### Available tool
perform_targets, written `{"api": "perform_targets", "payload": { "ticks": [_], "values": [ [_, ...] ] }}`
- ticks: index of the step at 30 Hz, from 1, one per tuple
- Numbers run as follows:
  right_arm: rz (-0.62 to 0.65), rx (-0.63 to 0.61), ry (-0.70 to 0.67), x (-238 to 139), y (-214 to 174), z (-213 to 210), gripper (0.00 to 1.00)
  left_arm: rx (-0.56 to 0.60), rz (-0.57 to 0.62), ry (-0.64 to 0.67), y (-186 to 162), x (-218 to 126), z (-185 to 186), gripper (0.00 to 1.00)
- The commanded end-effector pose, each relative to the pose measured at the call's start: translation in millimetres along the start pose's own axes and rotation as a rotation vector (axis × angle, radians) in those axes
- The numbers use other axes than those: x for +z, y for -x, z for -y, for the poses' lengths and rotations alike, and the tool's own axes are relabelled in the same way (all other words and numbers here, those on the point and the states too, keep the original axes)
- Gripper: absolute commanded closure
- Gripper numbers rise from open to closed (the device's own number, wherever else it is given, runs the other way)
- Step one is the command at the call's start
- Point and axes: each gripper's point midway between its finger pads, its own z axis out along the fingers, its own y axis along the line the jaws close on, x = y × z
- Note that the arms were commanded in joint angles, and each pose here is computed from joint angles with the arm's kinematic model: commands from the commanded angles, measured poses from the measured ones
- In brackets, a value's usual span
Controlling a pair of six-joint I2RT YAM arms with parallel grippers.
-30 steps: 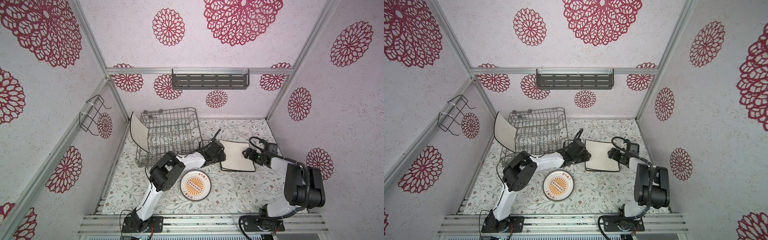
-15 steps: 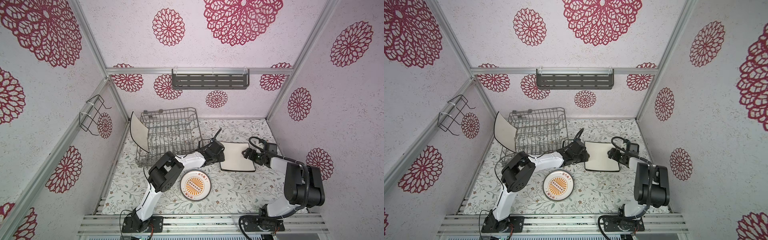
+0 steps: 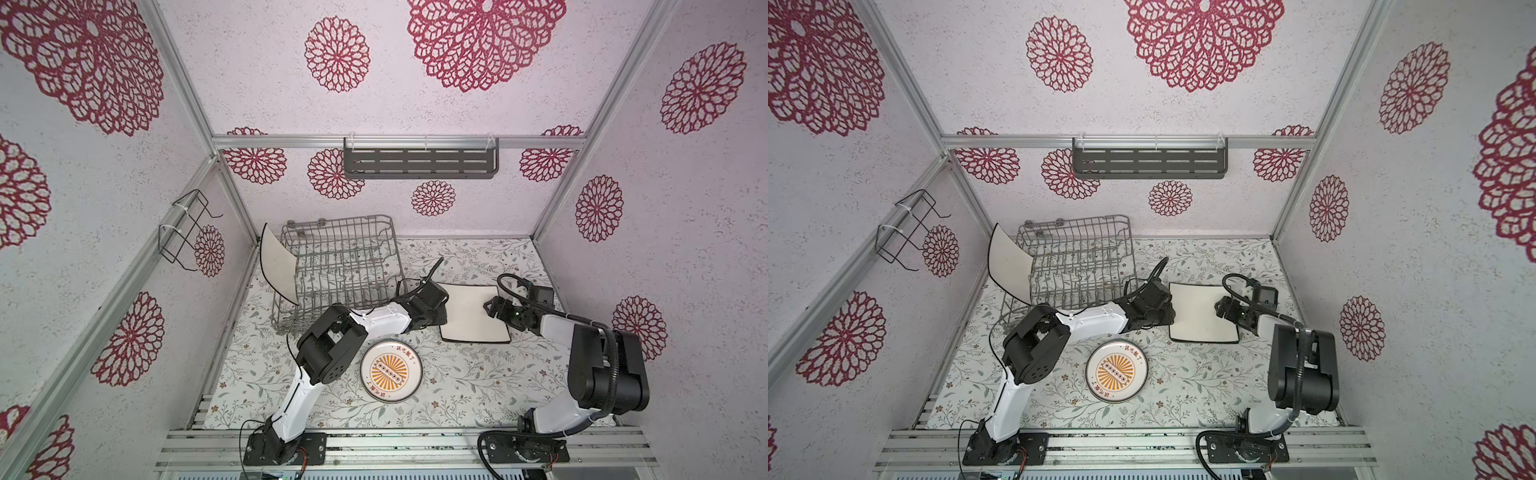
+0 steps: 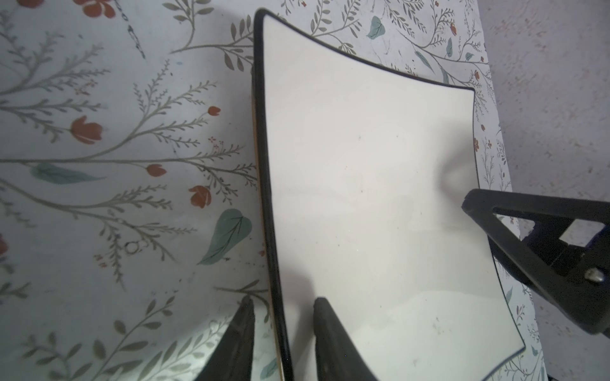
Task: Unload the plates from the dish rack
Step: 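Press the cream plate flat onto the stack with both grippers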
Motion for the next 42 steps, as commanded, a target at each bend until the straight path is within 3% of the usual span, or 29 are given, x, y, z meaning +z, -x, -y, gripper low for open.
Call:
{"api": "perform_targets", "payload": {
  "ticks": [1, 12, 30, 38, 42],
  "values": [
    [0.036, -0.035, 0.017, -3.4, 17.5, -6.9, 0.13, 0.023, 0.043, -0.02, 16.0, -16.6, 16.7, 0.71],
    [0.039, -0.044, -0.009, -5.4, 19.2, -3.6, 0.13, 0.062, 0.044, -0.031, 15.7, -18.5, 27.6, 0.79],
    [0.038, -0.046, -0.031, -5.8, 18.8, 0.4, 0.13, 0.086, 0.032, -0.045, 11.8, -15.8, 37.0, 0.81],
    [0.036, -0.048, -0.035, -4.7, 18.0, 1.7, 0.13, 0.088, 0.031, -0.042, 11.9, -17.2, 36.9, 0.8],
    [0.046, -0.056, -0.023, -6.5, 20.3, -1.3, 0.12, 0.095, 0.04, -0.033, 15.1, -23.3, 37.2, 0.72]
  ]
}}
